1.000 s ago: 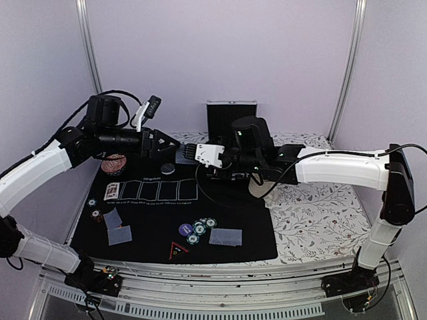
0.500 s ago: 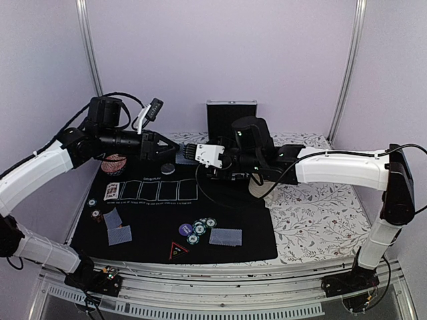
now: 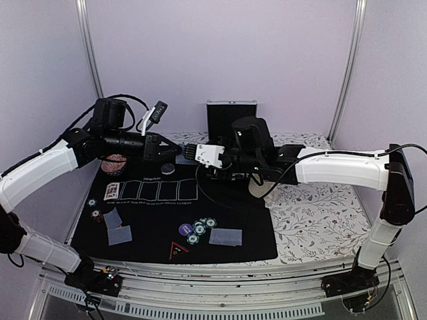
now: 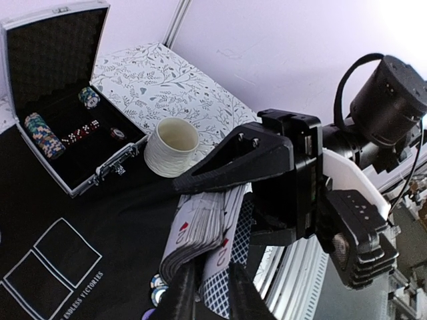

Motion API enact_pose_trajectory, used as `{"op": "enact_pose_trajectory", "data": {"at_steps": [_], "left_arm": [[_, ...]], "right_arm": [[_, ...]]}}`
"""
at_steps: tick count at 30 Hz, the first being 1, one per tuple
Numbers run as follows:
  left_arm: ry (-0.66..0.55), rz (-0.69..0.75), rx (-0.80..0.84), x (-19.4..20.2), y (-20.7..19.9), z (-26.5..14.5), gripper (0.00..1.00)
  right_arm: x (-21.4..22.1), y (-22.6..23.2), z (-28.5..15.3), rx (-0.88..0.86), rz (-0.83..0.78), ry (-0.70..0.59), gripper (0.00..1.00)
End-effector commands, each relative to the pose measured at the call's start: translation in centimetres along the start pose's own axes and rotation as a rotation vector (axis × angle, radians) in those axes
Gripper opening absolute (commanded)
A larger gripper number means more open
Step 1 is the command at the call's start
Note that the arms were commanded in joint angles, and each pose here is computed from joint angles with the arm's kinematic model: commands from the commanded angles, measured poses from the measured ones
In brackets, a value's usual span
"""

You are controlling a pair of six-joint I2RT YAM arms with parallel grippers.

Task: Distribute texas hold em gaming equipment

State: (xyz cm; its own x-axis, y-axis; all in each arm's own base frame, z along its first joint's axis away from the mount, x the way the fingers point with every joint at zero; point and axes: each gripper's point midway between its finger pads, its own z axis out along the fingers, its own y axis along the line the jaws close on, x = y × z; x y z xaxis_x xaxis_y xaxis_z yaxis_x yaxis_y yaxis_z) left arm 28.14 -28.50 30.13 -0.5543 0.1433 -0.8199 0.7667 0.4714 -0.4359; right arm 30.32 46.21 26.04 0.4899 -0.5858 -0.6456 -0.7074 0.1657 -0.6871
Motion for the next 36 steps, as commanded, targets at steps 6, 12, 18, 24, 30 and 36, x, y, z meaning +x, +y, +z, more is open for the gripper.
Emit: {"op": "enact_pose_trajectory", "data": {"at_steps": [6, 12, 18, 24, 30, 36], "left_arm": [[-0.013, 0.023, 0.015, -0.3, -0.5, -0.4, 0.00], [-0.042, 0.057, -0.007, -0.8, -0.7, -1.5, 0.00], [-0.061, 0.061, -0.025, -1.3, -0.2, -2.4, 0.00], [-0.074, 0.089, -0.186, -2.2, 2.7, -4.8, 0.00], [0.052, 0.311, -0.819, -0.7, 12.2, -9.9, 0.00], [0.410, 0.792, -1.167, 6.5, 18.3, -11.1, 0.00]], "right_arm": [[-0.1, -0.4, -0.5, 0.006, 0.020, -0.016, 0.41], [1.0, -0.5, -0.7, 0.007, 0.038, 0.002, 0.41], [2.2, -0.5, -1.0, 0.006, 0.059, 0.020, 0.41], [3.8, -0.6, -1.5, 0.011, 0.088, 0.048, 0.41], [4.4, -0.4, -2.1, 0.008, 0.094, 0.059, 0.41], [4.3, -0.2, -2.4, -0.001, 0.089, 0.053, 0.41]]}}
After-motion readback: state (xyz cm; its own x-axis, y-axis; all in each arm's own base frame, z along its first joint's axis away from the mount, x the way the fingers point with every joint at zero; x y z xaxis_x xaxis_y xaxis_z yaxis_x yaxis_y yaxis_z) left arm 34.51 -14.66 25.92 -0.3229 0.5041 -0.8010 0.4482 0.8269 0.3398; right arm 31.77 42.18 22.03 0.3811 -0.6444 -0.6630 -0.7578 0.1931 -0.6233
